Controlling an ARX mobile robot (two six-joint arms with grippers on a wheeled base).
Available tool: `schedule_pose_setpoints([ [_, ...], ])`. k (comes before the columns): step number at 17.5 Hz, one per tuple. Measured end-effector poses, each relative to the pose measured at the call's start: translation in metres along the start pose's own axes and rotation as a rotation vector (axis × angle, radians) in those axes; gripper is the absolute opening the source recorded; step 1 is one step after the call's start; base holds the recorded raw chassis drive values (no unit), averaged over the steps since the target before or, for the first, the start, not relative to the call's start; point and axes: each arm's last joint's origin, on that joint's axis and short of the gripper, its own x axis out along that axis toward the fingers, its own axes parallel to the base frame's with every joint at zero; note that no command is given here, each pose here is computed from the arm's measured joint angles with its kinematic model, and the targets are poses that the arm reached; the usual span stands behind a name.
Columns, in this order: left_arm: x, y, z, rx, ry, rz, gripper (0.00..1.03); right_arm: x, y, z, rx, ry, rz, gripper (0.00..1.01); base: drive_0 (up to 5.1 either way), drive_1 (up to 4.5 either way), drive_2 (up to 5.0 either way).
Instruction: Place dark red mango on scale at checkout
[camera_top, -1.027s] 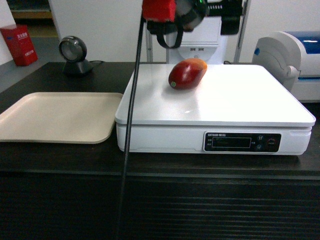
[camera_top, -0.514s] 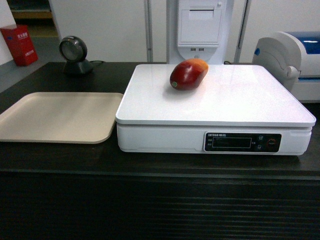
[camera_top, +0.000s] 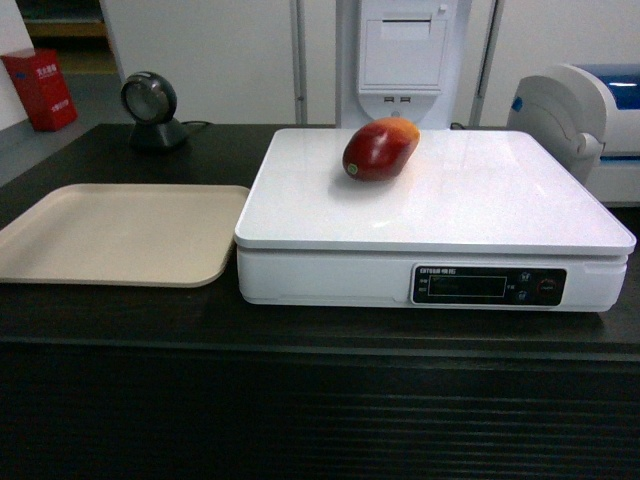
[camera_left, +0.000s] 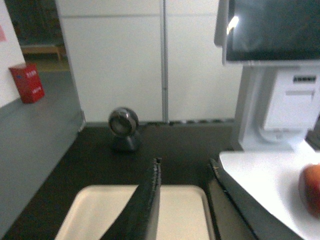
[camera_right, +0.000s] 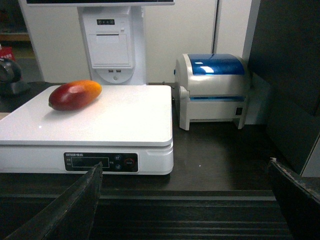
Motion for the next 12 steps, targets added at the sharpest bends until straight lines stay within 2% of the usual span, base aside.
schedule_pose_setpoints([
  [2, -0.025, 0.008, -0.040, 0.014, 0.091, -0.020, 0.09, 0.000, 0.000, 0.000, 0.000, 0.000, 0.000, 0.98, 0.0, 0.00, 0.0],
  [3, -0.036, 0.013, -0.047, 0.008, 0.086, -0.013, 0.02, 0.000, 0.000, 0.000, 0.000, 0.000, 0.000, 0.98, 0.0, 0.00, 0.0],
  [5, -0.057, 0.022, -0.049, 0.006, 0.043, 0.003, 0.02, 0.000, 0.000, 0.000, 0.000, 0.000, 0.000, 0.98, 0.0, 0.00, 0.0],
  [8, -0.082, 0.027, -0.070, 0.008, 0.080, -0.015, 0.02, 0.000, 0.000, 0.000, 0.000, 0.000, 0.000, 0.98, 0.0, 0.00, 0.0],
  [9, -0.096, 0.039, -0.074, 0.007, 0.066, -0.007, 0.02, 0.000, 0.000, 0.000, 0.000, 0.000, 0.000, 0.98, 0.0, 0.00, 0.0],
  [10, -0.117, 0.040, -0.085, 0.007, 0.073, -0.014, 0.02, 0.000, 0.000, 0.000, 0.000, 0.000, 0.000, 0.98, 0.0, 0.00, 0.0],
  [12, -0.127, 0.040, -0.087, 0.007, 0.066, -0.013, 0.02, 0.000, 0.000, 0.000, 0.000, 0.000, 0.000, 0.98, 0.0, 0.00, 0.0],
])
